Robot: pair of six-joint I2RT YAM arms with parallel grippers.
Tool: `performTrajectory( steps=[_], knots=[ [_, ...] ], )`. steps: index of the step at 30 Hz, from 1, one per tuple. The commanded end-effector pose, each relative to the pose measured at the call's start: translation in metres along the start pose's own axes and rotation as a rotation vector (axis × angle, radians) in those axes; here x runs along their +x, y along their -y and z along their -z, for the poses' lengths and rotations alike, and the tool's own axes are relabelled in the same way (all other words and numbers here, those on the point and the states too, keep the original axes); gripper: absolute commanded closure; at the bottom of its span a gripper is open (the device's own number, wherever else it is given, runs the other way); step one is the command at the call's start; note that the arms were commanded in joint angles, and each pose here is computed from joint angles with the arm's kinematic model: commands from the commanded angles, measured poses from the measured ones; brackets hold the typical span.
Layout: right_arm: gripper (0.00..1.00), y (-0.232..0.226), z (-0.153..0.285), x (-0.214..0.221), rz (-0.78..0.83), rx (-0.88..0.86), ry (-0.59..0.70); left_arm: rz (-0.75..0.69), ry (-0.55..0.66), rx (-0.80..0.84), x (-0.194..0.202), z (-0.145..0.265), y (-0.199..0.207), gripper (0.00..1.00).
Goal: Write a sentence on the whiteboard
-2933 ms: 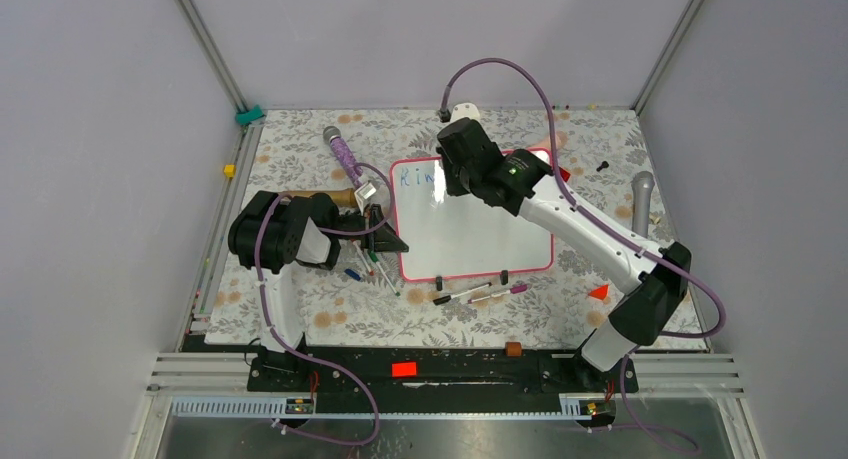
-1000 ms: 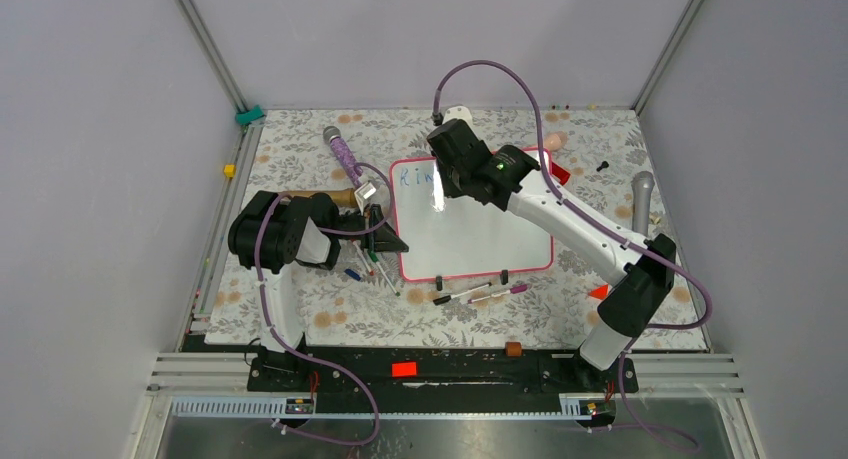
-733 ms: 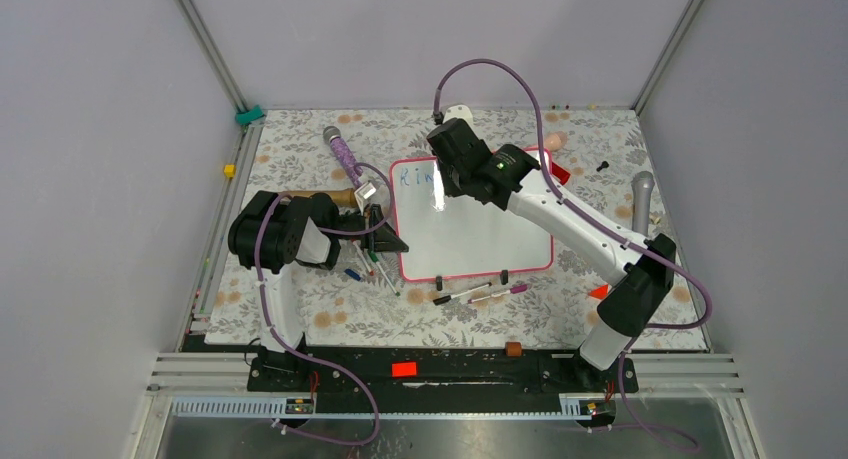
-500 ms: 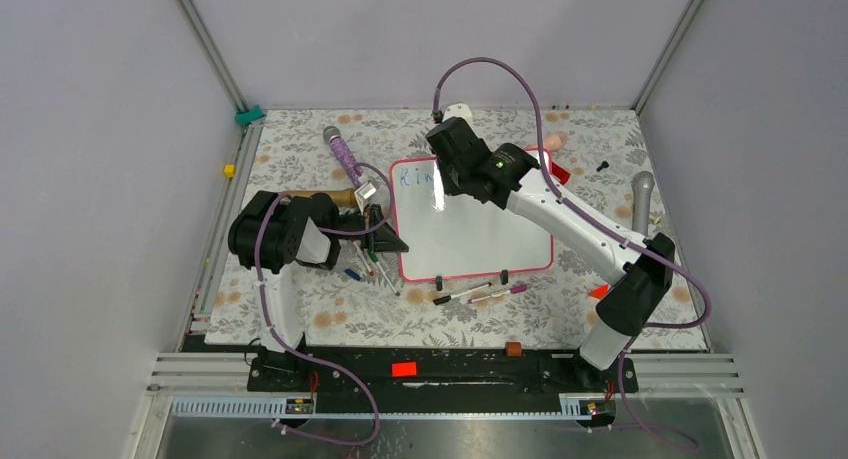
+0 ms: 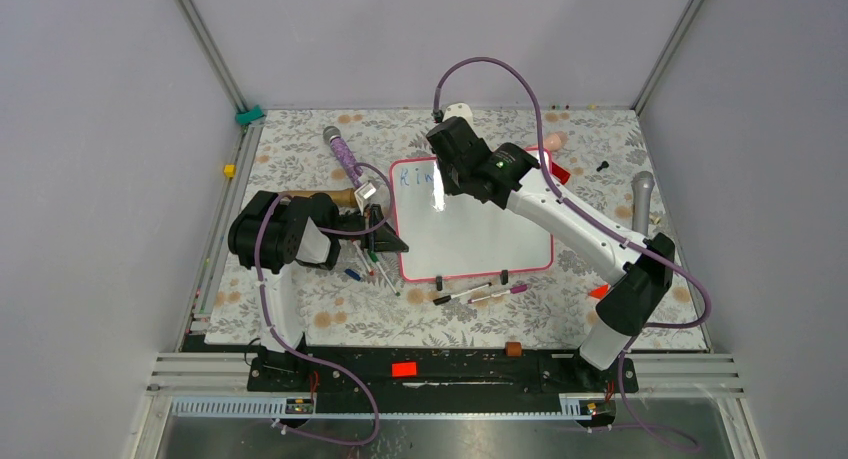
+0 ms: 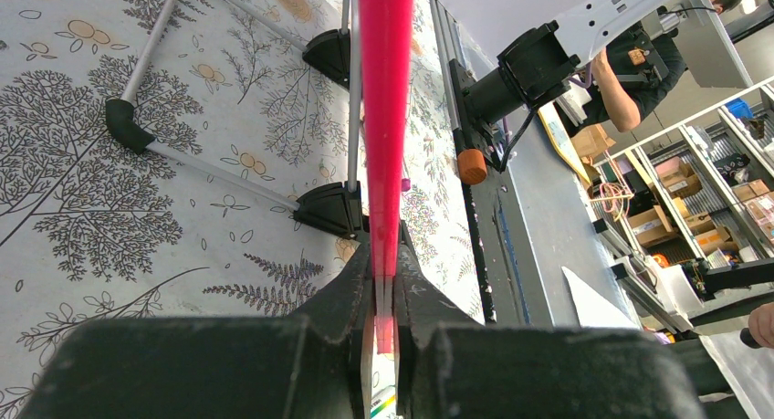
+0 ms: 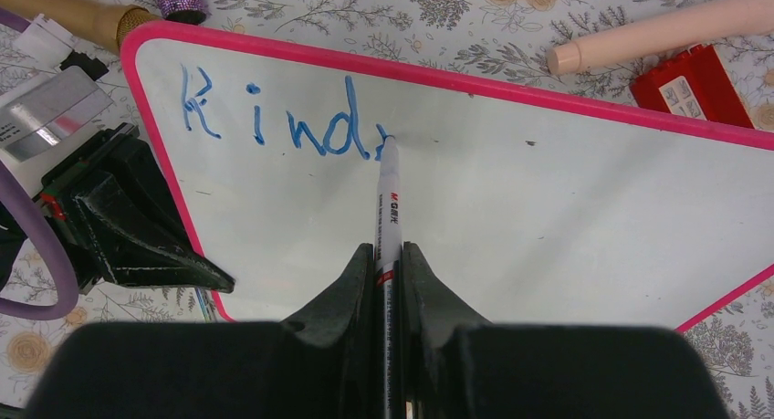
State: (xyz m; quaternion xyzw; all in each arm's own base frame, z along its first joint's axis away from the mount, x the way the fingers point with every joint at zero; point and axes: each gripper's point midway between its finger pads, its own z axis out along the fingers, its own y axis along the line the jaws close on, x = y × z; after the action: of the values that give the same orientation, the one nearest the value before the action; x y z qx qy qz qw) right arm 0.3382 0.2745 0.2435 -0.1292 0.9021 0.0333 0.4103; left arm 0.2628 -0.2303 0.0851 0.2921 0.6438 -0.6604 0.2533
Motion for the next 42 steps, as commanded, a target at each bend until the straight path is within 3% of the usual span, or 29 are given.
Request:
performTrajectory(
  steps=[1, 28, 42],
  knots=[
    [1.00, 0.014, 0.002, -0.019, -0.022, 0.058, 0.052, -0.091, -0.039, 0.049, 0.002, 0.001, 0.012, 1.00],
    [1.00, 0.022, 0.005, 0.016, -0.046, 0.047, -0.023, -0.086, -0.038, 0.047, 0.003, 0.001, 0.012, 1.00],
    [1.00, 0.012, 0.028, -0.018, -0.094, -0.048, 0.098, -0.086, -0.039, 0.049, 0.003, 0.000, 0.012, 1.00]
  ],
)
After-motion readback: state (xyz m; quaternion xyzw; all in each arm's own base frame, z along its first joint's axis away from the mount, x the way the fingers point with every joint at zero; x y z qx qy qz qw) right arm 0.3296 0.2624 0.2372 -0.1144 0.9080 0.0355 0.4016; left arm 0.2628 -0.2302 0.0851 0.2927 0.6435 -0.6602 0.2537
